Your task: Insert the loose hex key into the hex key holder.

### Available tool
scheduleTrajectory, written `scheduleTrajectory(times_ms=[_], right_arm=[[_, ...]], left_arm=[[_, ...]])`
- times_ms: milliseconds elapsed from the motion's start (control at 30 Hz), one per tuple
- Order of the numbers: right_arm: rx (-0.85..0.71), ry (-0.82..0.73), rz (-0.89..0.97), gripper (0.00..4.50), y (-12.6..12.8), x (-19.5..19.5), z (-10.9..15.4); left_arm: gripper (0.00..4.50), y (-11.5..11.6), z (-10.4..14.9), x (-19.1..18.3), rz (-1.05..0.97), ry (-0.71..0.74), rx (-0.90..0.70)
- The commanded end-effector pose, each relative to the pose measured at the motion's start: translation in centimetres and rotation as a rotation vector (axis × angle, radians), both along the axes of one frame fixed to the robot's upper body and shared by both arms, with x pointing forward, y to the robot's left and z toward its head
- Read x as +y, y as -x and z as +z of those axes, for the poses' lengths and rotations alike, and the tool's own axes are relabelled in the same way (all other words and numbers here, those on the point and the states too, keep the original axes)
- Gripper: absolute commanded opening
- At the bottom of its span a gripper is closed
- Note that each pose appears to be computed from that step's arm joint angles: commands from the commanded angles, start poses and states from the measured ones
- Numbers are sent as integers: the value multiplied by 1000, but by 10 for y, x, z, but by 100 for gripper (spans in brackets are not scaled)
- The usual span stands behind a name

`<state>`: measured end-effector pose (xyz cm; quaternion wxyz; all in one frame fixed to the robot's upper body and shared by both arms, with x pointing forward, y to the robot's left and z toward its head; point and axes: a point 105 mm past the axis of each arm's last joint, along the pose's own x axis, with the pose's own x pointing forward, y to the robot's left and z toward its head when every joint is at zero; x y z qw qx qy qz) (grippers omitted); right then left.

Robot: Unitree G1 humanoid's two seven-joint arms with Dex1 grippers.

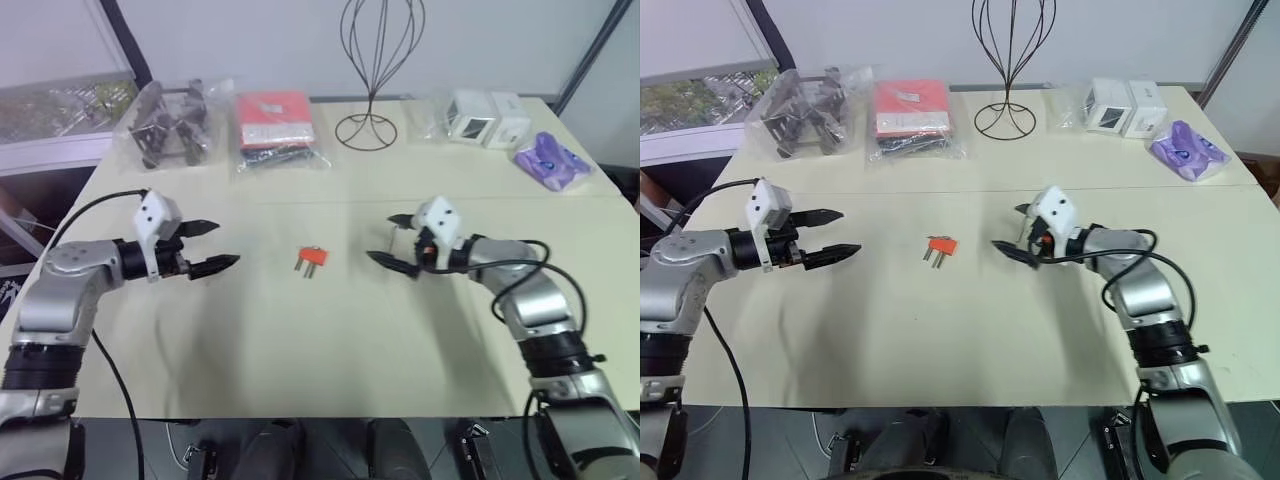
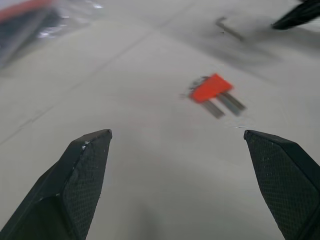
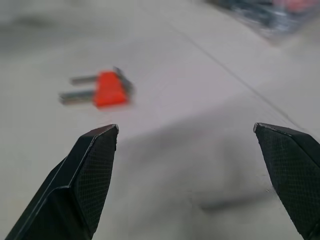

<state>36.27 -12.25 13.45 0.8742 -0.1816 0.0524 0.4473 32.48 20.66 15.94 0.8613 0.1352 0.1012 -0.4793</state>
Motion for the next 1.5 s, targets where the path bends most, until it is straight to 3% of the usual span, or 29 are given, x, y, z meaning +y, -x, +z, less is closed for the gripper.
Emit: scheduleTrajectory(times_ms=[33,300,700,800,967,1167,1233,1400,1500], right_arm=[[-29,6,62,450,-9,26,-5],[-14,17,139,450,-17,60,-22],[20,36,168,450,-19,74,-40],[28,42,185,363,-17,76,-44],[24,62,206,108,-16,76,-47],[-51,100,211,93,-21,69,-35],[-210,147,210,93,-26,66,-11],[-819,552,322,93,-25,58,48],[-1107,683,381,93,-19,56,93]], left_arm=[[443,1,7,-2,-67,-68,-6],[443,9,12,-11,-97,-55,-12],[443,7,7,-17,-52,-20,-26],[450,5,5,-18,-44,-15,-30],[450,4,1,-19,-37,-15,-32],[450,1,0,-19,-34,-14,-33],[450,-1,0,-19,-34,-10,-34],[450,-14,18,-25,-23,149,-27],[450,-21,29,-36,-56,220,-28]])
